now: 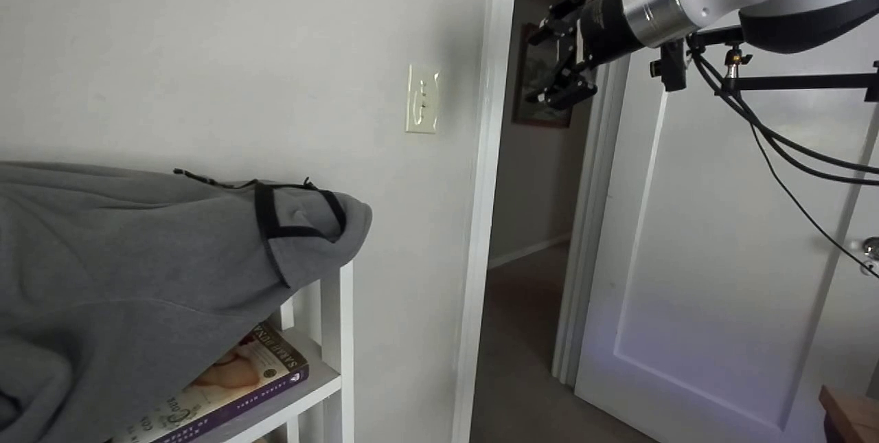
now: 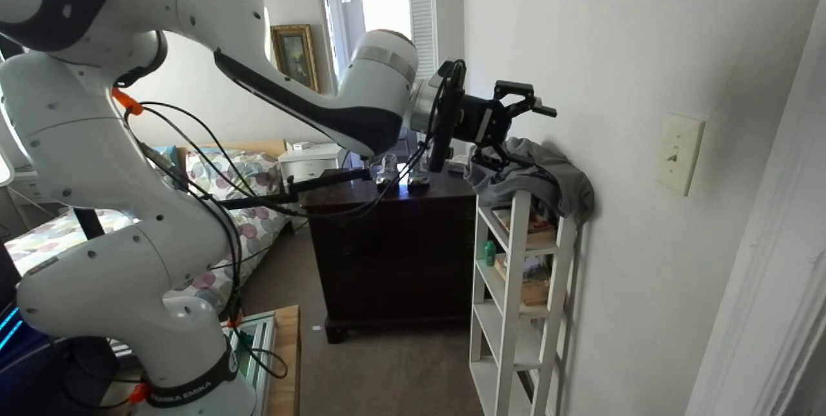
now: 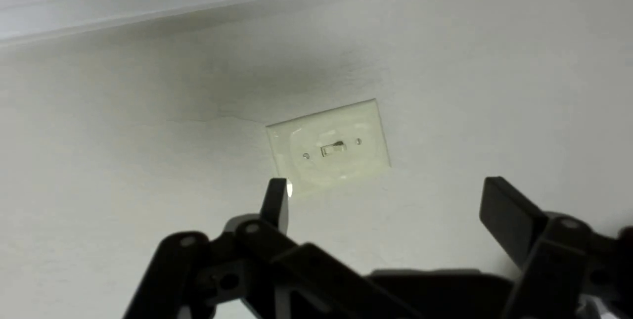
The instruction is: Turn on the light
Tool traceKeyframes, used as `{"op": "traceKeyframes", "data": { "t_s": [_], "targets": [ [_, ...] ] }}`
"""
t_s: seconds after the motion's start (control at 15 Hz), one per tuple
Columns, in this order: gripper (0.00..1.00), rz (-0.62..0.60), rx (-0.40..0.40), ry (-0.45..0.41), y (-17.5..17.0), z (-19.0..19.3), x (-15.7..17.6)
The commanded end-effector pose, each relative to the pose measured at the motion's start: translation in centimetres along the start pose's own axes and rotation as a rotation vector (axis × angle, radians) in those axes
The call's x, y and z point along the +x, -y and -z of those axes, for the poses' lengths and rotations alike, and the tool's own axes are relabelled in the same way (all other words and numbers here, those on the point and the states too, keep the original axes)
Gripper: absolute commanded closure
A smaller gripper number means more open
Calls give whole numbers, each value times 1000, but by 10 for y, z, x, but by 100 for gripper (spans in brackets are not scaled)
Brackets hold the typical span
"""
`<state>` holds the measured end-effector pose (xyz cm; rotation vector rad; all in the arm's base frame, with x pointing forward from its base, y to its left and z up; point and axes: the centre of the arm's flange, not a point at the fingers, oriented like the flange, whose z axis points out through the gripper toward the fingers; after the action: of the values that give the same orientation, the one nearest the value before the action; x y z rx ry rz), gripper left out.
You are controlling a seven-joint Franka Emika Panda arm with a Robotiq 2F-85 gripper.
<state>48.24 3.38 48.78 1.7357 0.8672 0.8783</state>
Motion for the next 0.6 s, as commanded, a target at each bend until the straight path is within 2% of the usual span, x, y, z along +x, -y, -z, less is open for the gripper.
{"op": "traceKeyframes", "data": {
  "t_s": [0.0,0.27,0.53],
  "targets": [
    [0,78,-121,-43,6,-35,-9],
    [0,183,-218,-85,12,-62,-3],
    [0,217,-268,-104,25,-93,-6]
  ]
}}
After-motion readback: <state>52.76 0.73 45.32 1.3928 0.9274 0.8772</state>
